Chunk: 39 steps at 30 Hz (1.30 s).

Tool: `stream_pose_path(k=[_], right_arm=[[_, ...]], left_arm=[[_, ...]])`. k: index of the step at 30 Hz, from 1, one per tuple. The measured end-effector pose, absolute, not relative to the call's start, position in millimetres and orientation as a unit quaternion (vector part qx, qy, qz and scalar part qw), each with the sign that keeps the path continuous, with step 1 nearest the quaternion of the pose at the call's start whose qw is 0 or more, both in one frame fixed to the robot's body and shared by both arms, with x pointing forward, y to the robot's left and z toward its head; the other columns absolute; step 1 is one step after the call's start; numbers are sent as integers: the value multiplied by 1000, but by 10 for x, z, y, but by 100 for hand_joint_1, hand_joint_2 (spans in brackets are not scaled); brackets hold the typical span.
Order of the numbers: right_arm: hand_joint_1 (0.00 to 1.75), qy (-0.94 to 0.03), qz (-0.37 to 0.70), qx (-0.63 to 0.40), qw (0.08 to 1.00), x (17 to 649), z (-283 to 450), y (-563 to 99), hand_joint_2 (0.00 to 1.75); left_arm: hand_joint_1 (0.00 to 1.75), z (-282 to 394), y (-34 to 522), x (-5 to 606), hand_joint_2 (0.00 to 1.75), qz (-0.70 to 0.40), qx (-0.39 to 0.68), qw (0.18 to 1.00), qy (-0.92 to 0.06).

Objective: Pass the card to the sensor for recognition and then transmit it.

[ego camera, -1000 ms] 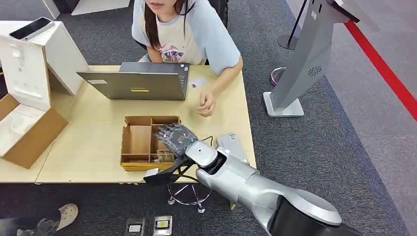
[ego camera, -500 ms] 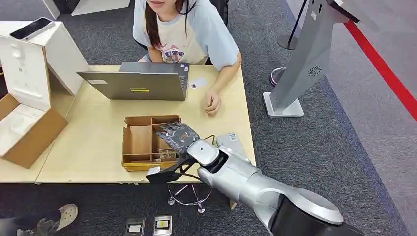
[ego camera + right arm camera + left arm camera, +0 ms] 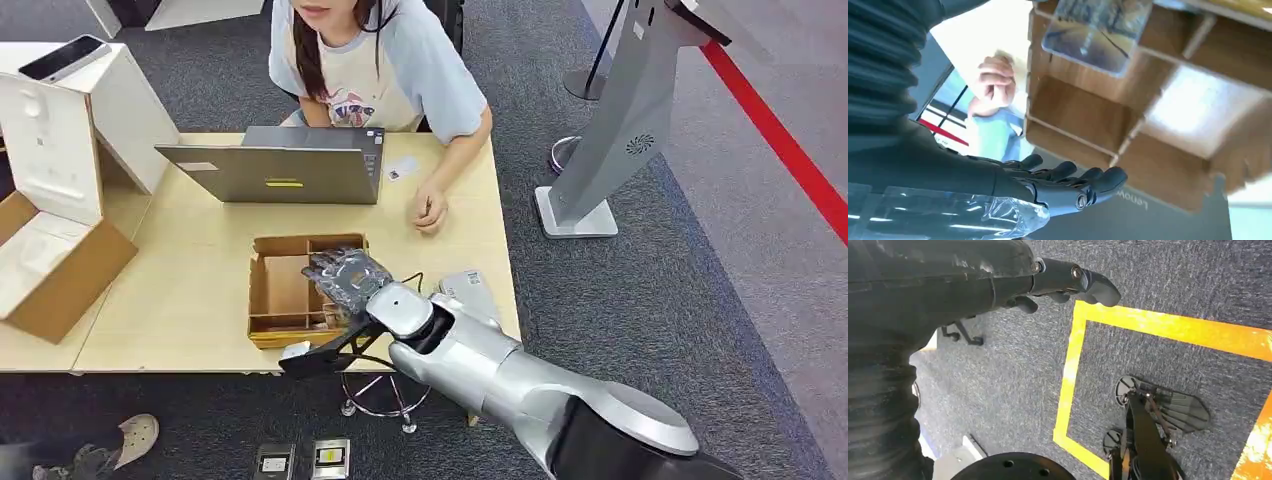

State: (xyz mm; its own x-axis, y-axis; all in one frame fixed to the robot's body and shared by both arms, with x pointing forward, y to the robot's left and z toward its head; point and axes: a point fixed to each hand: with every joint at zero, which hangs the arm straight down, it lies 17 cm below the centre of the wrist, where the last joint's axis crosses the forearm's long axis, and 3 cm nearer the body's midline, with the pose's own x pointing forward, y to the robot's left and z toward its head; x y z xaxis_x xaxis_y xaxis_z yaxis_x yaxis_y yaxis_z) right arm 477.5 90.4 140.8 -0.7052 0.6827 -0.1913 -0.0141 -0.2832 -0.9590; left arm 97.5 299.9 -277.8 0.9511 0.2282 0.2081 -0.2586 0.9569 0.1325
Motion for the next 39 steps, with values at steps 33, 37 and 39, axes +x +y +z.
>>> stream_pose_path(k=[33,37,39], right_arm=[[0,-784,360,-259,435,4632,2385,-365,175],[0,-752,439,-397,291,4514,2602,-297,175],[0,-744,451,-454,192,4350,2847,-219,175]], left_arm=[[0,-2776,2996,975,175,140,88,981,-97],[0,-2773,3006,986,175,140,91,981,-100],[0,-2773,3016,983,175,142,94,980,-99]])
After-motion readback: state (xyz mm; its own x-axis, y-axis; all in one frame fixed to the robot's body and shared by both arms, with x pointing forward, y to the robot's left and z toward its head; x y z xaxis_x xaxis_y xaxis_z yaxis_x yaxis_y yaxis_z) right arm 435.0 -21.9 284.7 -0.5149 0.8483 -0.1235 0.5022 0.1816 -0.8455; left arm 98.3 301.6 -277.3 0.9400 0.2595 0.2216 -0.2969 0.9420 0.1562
